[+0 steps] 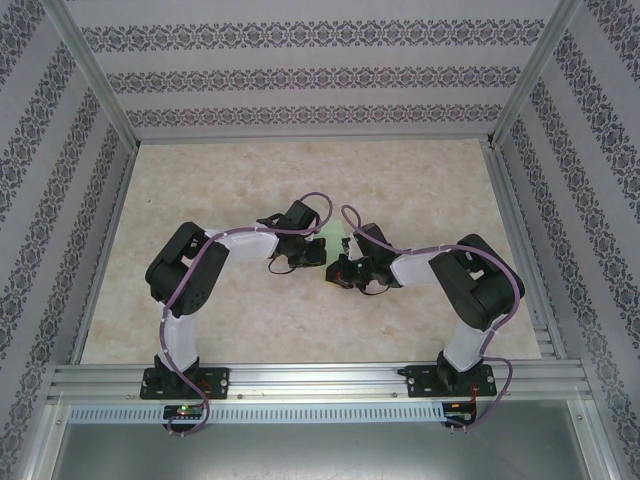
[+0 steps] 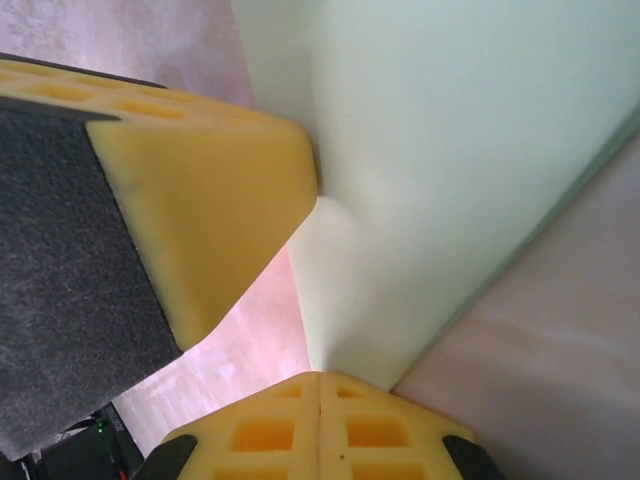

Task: Fold a paper plane with a square sheet of paper (pick it up from the middle)
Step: Third fold the triangle at the center of the table.

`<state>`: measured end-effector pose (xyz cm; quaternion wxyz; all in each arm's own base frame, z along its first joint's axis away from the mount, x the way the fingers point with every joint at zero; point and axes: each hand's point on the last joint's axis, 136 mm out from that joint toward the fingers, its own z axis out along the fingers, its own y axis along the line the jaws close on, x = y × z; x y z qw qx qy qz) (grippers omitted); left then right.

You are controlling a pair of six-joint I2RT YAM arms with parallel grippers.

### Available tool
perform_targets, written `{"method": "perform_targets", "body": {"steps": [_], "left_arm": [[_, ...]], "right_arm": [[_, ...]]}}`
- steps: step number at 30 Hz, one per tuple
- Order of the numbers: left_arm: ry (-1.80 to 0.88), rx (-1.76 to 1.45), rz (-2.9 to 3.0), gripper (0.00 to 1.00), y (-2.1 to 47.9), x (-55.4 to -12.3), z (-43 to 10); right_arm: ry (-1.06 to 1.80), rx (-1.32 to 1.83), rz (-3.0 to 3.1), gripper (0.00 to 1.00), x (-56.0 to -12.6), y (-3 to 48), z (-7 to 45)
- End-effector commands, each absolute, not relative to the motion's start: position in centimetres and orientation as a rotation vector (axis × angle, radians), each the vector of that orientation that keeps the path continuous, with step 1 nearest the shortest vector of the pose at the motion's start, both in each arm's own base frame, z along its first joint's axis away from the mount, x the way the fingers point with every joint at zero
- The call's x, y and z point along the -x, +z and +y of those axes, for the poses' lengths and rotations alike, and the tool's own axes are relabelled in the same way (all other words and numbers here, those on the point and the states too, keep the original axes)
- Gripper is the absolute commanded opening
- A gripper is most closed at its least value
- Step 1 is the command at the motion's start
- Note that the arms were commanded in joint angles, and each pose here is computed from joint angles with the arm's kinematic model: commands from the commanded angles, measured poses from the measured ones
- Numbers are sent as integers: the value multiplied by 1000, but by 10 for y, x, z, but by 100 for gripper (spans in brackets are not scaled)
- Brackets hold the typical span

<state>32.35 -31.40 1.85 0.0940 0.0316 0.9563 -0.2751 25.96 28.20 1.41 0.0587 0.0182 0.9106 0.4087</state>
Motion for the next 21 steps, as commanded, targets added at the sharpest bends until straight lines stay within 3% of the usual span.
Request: {"method": "perform_targets", "body": {"steps": [1,13,21], "left_arm": [[-593,-22,2982,0,-16,-298,-280],[-586,-14,2985,0,-19,-297,-279],[-608,-32,2977,0,-15,-300,-283]], "right_arm": [[1182,-11,2838,0,-243,3,280],[1073,65,2900,0,-222,1,277],[1071,-8,2692,0,-273,53,267]]}}
